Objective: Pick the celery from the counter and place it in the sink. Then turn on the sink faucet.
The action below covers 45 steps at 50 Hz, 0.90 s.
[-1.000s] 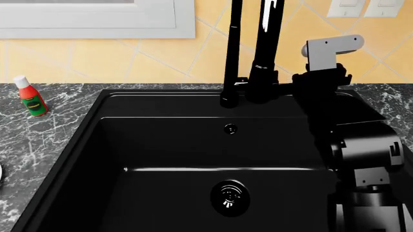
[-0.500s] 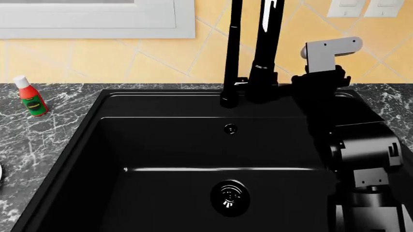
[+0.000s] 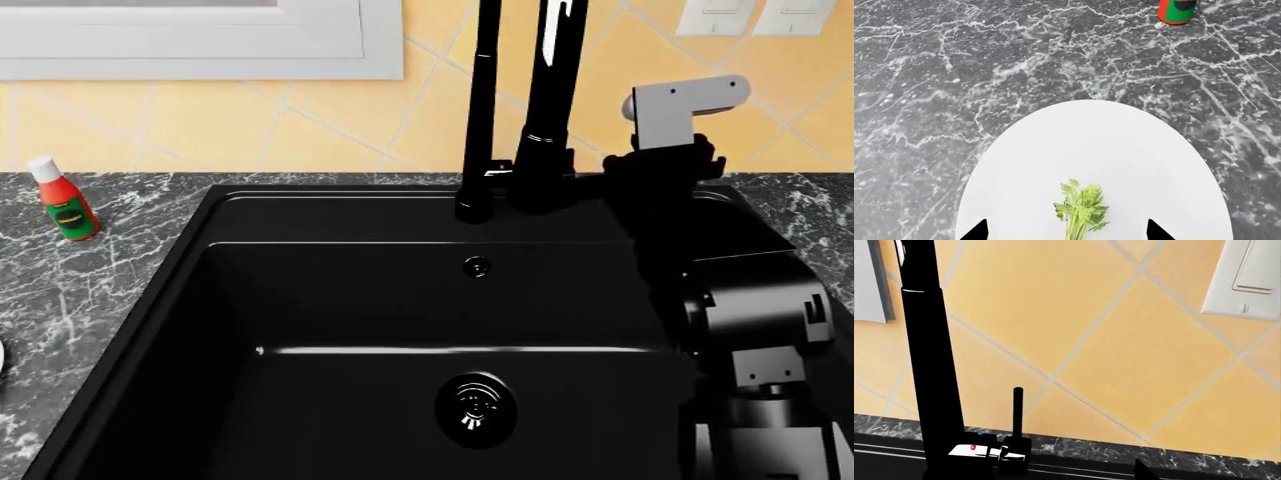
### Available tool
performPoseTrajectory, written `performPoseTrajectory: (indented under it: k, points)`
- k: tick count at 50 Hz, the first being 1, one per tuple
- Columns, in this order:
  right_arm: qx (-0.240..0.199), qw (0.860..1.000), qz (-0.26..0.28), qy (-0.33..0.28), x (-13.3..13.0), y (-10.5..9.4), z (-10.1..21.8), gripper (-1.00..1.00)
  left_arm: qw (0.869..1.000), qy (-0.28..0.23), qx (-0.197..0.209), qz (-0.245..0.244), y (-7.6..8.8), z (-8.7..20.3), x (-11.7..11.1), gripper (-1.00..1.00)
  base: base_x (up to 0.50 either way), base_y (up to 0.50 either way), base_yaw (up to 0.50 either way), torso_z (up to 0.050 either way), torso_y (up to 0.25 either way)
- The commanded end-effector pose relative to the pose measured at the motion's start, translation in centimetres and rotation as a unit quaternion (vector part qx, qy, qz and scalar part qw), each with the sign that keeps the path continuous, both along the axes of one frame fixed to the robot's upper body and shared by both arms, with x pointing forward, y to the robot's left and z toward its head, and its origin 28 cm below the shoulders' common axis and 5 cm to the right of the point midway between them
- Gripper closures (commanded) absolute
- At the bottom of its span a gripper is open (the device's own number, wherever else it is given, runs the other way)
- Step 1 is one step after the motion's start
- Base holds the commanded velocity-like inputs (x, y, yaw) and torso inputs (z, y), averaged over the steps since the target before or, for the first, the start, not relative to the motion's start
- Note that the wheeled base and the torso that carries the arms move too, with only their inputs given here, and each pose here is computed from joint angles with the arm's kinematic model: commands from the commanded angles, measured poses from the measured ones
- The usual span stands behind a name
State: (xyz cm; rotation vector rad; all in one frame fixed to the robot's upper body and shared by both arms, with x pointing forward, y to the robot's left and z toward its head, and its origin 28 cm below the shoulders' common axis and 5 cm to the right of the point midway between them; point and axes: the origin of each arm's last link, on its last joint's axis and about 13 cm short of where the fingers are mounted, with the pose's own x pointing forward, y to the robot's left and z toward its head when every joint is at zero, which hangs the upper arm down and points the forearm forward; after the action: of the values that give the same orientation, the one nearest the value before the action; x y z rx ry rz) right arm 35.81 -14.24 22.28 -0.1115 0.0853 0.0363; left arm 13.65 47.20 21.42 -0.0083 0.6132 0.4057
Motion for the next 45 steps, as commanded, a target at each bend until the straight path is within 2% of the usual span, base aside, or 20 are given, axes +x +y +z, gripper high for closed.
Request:
performPoseTrajectory:
  k: [1, 21, 39, 40, 45]
  points:
    - [0.0, 1.0, 0.0, -0.002, -0.1, 0.0, 0.2, -1.0, 1.0, 0.009, -0.006, 0.0, 0.2, -0.8, 0.0, -1.0, 0.0, 0.0, 0.0, 0.0, 0.0]
    - [0.001, 1.0, 0.0, -0.003, -0.1, 0.0, 0.2, -1.0, 1.0, 0.014, -0.015, -0.011, 0.1, -1.5, 0.0, -1.0, 0.0, 0.0, 0.0, 0.0, 0.0]
    - [0.003, 1.0, 0.002, 0.0, 0.0, 0.0, -0.1, -1.0, 0.999, 0.019, -0.026, -0.001, 0.6, -2.5, -0.4, -1.0, 0.0, 0.0, 0.0, 0.0, 0.0]
    - [0.003, 1.0, 0.002, 0.0, 0.0, 0.0, -0.2, -1.0, 1.0, 0.017, -0.025, 0.0, 0.7, -2.3, -0.5, 1.0, 0.0, 0.0, 0.0, 0.0, 0.0]
    - [0.005, 1.0, 0.002, -0.001, 0.0, 0.1, -0.1, -1.0, 0.999, 0.015, -0.028, 0.004, 0.6, -2.2, -0.4, 1.0, 0.0, 0.0, 0.0, 0.0, 0.0]
